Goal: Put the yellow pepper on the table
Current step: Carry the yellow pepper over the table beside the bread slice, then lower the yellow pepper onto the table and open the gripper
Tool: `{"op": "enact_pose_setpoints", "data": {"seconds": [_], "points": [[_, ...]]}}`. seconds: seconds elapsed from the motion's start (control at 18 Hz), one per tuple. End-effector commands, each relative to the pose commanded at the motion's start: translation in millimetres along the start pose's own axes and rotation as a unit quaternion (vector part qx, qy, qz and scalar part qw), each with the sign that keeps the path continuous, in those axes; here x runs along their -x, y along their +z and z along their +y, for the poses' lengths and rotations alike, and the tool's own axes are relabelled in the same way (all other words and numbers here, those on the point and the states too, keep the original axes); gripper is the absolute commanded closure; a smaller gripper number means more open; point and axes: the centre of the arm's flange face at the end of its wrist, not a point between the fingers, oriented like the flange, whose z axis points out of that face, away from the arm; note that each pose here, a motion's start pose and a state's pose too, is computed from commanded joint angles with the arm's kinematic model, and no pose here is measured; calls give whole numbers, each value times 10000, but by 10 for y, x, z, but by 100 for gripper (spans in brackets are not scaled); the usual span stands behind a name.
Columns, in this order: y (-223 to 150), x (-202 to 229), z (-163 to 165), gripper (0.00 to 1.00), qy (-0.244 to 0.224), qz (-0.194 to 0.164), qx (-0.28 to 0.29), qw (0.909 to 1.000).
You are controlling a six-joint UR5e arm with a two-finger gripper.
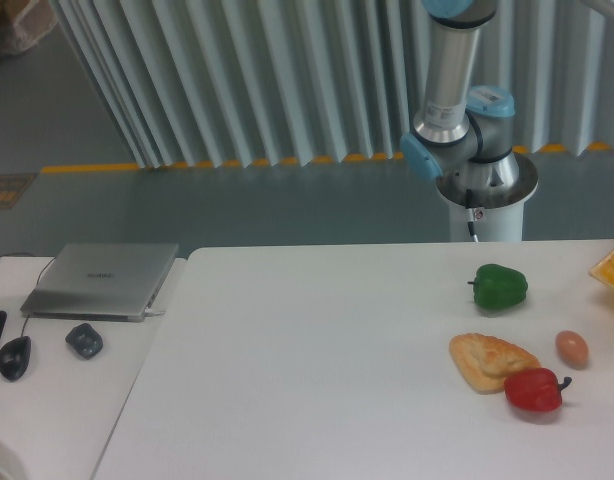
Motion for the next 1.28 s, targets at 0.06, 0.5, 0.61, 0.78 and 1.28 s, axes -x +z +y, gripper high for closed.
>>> {"op": "enact_pose_setpoints", "data": {"seconds": [0.06,0.5,0.61,0.78,1.28], "points": [[10,-66,-108,50,-88,-14,-3,10000],[313,-679,-982,50,-416,-66,-74,9991],[410,-766,-1260,50,-740,-357,-336,9961],[537,-832,-1511,50,-1029,-609,-481,9917],[786,-1025,-1773,49,-1085,-767,-509,9898]]}}
